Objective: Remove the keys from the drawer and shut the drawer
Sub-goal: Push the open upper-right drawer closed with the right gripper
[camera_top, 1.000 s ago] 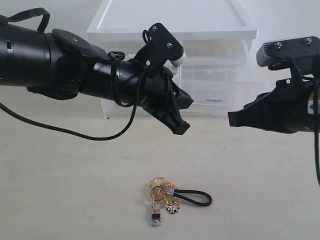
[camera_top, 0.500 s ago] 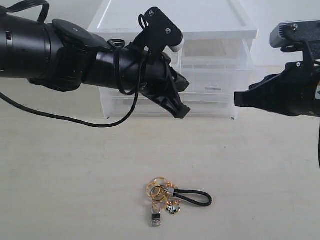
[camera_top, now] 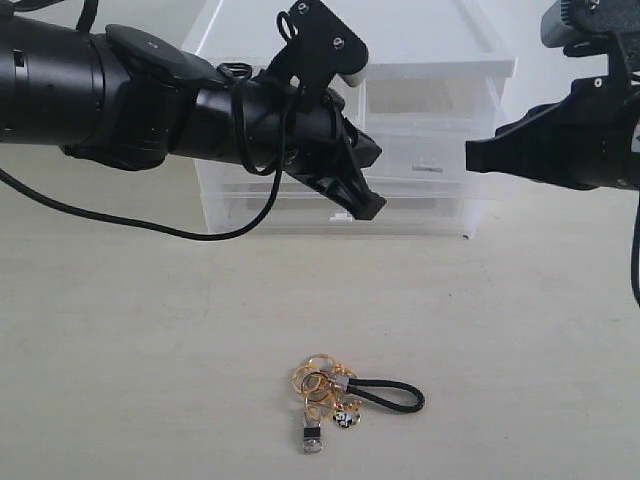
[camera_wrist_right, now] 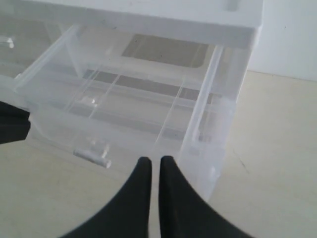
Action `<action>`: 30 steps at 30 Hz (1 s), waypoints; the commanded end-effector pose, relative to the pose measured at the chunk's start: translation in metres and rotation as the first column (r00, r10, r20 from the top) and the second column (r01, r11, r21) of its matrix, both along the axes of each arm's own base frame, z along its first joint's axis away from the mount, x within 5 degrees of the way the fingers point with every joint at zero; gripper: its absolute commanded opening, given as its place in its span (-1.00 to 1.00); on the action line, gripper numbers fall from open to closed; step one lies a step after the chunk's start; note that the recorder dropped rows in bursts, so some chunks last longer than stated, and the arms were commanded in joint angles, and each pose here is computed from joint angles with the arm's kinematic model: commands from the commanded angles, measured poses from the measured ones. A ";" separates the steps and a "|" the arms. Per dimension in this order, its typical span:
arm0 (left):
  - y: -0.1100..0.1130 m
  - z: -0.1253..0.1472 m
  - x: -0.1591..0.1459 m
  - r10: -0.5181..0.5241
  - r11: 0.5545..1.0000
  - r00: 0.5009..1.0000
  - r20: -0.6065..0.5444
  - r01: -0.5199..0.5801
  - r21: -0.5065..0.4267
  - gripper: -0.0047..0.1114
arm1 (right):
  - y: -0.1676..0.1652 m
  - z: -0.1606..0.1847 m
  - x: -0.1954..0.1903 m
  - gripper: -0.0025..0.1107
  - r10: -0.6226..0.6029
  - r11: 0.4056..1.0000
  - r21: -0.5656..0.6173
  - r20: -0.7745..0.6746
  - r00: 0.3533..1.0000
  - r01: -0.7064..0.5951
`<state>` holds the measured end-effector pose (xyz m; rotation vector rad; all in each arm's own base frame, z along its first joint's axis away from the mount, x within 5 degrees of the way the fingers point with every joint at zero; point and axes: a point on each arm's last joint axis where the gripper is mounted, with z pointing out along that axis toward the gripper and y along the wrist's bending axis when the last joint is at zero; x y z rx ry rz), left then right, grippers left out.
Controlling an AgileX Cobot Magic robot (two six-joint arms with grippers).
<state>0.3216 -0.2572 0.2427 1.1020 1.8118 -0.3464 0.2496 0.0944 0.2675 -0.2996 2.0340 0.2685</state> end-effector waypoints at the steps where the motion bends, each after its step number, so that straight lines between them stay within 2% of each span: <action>1: 0.000 0.008 0.004 0.034 0.999 0.999 0.021 -0.033 -0.020 -0.85 | -0.001 0.000 0.003 -0.96 -0.001 1.000 -0.019 -0.007 1.000 0.001; 6: -0.003 0.007 0.000 -0.010 0.999 1.000 -0.004 0.010 -0.033 -0.85 | -0.002 -0.002 -0.010 -0.96 -0.023 0.998 -0.060 -0.116 0.993 0.016; 9: -0.004 0.007 -0.001 -0.020 0.999 1.000 -0.009 0.020 -0.036 -0.85 | 0.006 -0.003 -0.018 -0.96 0.009 0.998 -0.065 -0.136 0.991 -0.018; 14: -0.004 0.007 -0.001 -0.026 0.999 1.000 -0.012 0.026 -0.037 -0.85 | 0.011 -0.026 -0.003 -0.96 0.012 0.997 -0.077 -0.178 0.984 -0.026; 19: -0.004 0.007 -0.001 -0.023 0.999 1.000 -0.011 0.022 -0.037 -0.85 | 0.013 -0.040 0.014 -0.96 0.014 0.999 -0.045 -0.145 0.989 -0.020; 30: 0.001 0.008 0.005 0.032 0.999 0.998 0.058 -0.033 0.012 -0.85 | 0.022 -0.030 0.039 -0.96 0.029 0.998 -0.057 -0.097 0.995 -0.035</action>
